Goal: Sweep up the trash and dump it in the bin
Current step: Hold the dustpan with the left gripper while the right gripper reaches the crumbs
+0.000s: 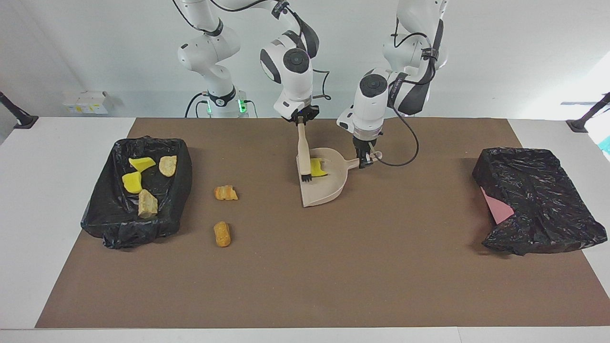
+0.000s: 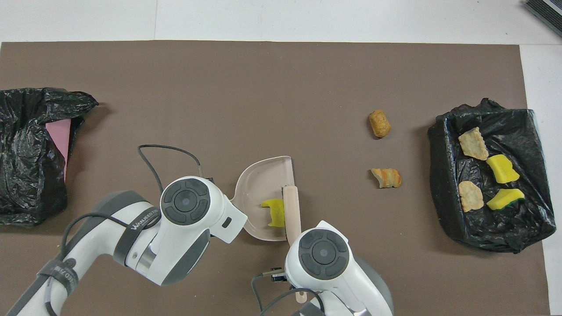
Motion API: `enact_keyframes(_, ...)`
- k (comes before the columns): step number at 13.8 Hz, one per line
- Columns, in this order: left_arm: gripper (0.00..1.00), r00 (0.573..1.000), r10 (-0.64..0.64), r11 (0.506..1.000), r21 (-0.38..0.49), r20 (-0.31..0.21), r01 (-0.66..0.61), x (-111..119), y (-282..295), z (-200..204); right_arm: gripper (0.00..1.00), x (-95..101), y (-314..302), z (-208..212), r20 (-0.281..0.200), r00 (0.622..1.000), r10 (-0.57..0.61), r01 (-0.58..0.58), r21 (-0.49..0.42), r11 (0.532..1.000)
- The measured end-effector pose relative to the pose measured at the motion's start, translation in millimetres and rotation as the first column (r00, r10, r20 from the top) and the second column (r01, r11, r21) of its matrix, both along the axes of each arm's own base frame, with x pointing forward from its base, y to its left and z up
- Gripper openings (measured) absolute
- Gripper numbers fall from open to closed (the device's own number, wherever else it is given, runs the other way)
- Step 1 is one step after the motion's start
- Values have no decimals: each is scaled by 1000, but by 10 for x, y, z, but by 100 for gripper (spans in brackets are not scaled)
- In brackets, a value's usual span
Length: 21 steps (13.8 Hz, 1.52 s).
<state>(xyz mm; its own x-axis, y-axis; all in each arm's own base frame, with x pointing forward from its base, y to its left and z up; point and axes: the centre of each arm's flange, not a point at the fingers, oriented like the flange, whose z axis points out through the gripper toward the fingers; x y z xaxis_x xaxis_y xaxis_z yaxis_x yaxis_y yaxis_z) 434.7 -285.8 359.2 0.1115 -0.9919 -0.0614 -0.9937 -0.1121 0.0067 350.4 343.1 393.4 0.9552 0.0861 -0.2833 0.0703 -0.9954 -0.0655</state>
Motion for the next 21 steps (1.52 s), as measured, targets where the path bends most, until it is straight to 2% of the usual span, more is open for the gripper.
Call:
enact_keyframes(2,31,1000,10,1000,-7,3,-10,61,70,-13,27,199,-140,140,12,1000,14,-14,27,1000)
enact_keyframes(4,31,1000,20,999,-26,-9,-20,148,187,-43,27,476,-420,189,43,998,35,-37,33,999)
enact_keyframes(6,31,1000,27,999,-40,-14,-27,227,270,-39,27,691,-669,179,84,994,70,-68,-27,997)
enact_keyframes(11,31,1000,29,998,-54,-1,-29,410,182,44,27,1122,-1360,51,119,990,79,-55,-190,980)
enact_keyframes(15,31,999,41,998,-52,-7,-41,422,138,37,27,1801,-2079,175,147,979,141,-109,-209,972)
enact_keyframes(18,31,998,65,997,-50,-9,-65,348,17,35,27,2184,-2563,204,148,967,205,-173,-205,963)
enact_keyframes(21,31,996,88,995,-48,-10,-89,310,-43,34,27,2349,-2859,108,126,961,247,-219,-199,955)
